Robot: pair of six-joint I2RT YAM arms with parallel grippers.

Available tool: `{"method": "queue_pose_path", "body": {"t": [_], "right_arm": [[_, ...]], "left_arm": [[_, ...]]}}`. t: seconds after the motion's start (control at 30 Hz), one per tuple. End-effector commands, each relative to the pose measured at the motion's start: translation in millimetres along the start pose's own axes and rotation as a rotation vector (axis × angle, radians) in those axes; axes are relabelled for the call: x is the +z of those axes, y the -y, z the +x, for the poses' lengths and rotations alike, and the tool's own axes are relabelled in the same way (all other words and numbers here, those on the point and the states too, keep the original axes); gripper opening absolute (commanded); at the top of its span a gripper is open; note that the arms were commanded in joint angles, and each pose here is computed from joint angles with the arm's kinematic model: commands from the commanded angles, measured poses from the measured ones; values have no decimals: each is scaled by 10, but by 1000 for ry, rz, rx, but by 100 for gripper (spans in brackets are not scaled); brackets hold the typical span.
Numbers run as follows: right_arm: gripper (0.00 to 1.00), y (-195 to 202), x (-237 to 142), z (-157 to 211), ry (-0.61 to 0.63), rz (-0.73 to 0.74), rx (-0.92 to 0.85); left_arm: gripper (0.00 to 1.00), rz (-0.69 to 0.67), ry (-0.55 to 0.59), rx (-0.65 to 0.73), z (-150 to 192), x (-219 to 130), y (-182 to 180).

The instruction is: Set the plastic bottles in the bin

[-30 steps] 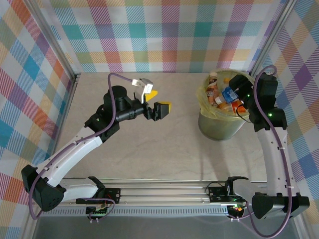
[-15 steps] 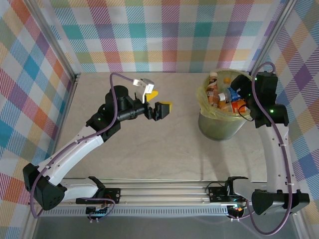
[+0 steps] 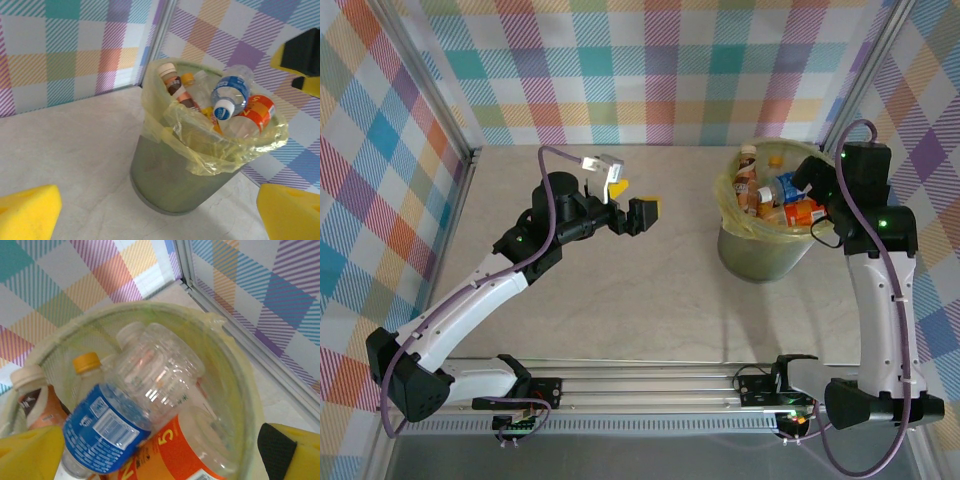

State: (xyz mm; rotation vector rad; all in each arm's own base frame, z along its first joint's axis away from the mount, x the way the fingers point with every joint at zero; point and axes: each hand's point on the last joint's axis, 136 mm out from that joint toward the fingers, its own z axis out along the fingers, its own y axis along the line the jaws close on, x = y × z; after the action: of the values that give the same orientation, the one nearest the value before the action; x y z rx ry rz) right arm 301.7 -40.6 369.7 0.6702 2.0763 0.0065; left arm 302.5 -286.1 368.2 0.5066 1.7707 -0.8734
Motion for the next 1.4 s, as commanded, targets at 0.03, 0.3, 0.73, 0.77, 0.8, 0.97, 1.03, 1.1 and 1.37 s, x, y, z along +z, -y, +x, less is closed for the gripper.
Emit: {"method": "queue_pose_path", "body": {"t": [0.03,0.3,0.73,0.77,0.8,0.97,1.03,1.1,1.37], "right_arm": [[100,138,-175,51,-19,22,-26],[100,374,-460,292,-57,46,-11],[100,1046,-657,1294,-212,198,23],[100,1121,-640,1359,-216,234,38],[100,1174,-622,1411,-218,257,55],[100,1313,-388,1652,-212,311,97],[100,1302,-260,1702,-215,310,96],[100,1325,-130,1738,-227,340,89],[100,1380,263,1722,-203,357,152]], "left_arm": [[100,-84,1,-34,15,19,-134],[100,-239,2,-58,49,-74,-397],[100,-494,52,-148,184,-517,-880],[100,-511,60,-156,194,-566,-912],[100,-524,65,-162,209,-606,-940],[100,-582,90,-201,269,-815,-1084],[100,-602,90,-211,304,-877,-1133],[100,-624,91,-219,333,-929,-1186],[100,-693,93,-272,502,-1041,-1401]]}}
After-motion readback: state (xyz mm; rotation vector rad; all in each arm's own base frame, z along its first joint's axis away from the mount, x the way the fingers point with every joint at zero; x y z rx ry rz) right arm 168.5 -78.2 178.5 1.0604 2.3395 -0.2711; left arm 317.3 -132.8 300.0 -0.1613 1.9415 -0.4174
